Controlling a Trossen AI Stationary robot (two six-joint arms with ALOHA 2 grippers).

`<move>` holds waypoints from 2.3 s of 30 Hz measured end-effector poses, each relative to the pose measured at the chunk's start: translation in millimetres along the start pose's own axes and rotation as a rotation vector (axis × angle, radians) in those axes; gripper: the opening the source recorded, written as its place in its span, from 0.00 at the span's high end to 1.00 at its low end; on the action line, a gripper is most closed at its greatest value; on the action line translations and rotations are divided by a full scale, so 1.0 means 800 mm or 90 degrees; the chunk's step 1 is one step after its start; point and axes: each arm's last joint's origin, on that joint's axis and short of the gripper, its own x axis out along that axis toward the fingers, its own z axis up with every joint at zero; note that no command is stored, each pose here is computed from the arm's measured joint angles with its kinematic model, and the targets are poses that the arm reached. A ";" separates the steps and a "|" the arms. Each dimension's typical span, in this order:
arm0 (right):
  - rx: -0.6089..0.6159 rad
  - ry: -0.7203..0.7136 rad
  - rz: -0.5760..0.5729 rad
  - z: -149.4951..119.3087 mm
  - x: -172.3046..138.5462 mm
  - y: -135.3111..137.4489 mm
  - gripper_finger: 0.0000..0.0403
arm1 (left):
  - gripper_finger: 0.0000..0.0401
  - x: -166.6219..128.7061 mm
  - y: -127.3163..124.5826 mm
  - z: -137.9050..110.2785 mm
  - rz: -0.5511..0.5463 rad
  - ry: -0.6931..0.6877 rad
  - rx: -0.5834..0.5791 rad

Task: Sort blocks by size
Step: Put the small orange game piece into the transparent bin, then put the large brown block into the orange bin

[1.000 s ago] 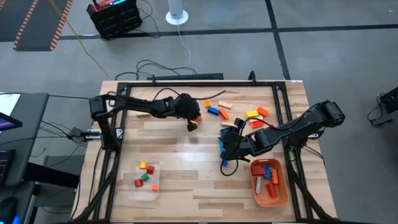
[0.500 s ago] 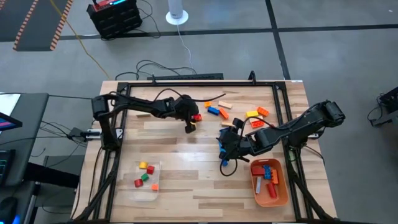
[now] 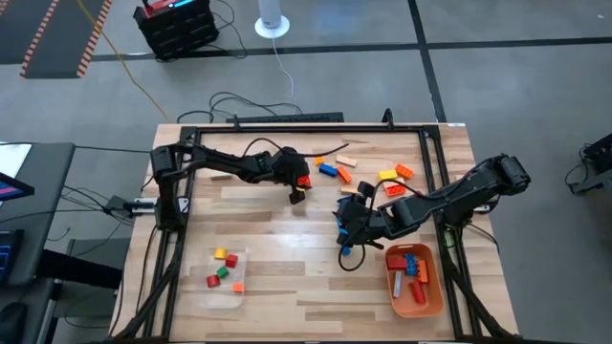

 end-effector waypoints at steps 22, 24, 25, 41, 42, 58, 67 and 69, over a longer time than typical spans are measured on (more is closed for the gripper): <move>-0.010 -0.003 0.010 -0.001 -0.009 0.002 0.55 | 0.67 -0.009 0.004 0.002 0.040 0.035 0.023; -0.010 -0.011 0.019 0.000 -0.016 0.002 0.55 | 0.67 -0.028 0.007 0.015 0.041 0.045 0.034; -0.009 -0.012 0.029 0.000 -0.020 0.002 0.55 | 0.67 -0.039 0.007 0.023 0.039 0.051 0.038; 0.076 -0.058 0.078 -0.050 0.002 0.019 0.55 | 0.67 -0.286 -0.107 0.020 -0.265 0.250 0.057; 0.081 -0.062 0.080 -0.049 0.002 0.019 0.55 | 0.67 -0.293 -0.118 0.014 -0.277 0.281 0.051; 0.090 -0.102 0.100 -0.039 0.000 0.022 0.55 | 0.49 -0.268 -0.225 -0.070 -0.251 0.538 0.055; 0.090 -0.101 0.103 -0.039 0.000 0.022 0.55 | 0.39 -0.292 -0.210 -0.024 -0.220 0.498 0.070; 0.090 -0.101 0.103 -0.039 0.000 0.022 0.55 | 0.38 -0.298 -0.197 -0.016 -0.136 0.458 0.112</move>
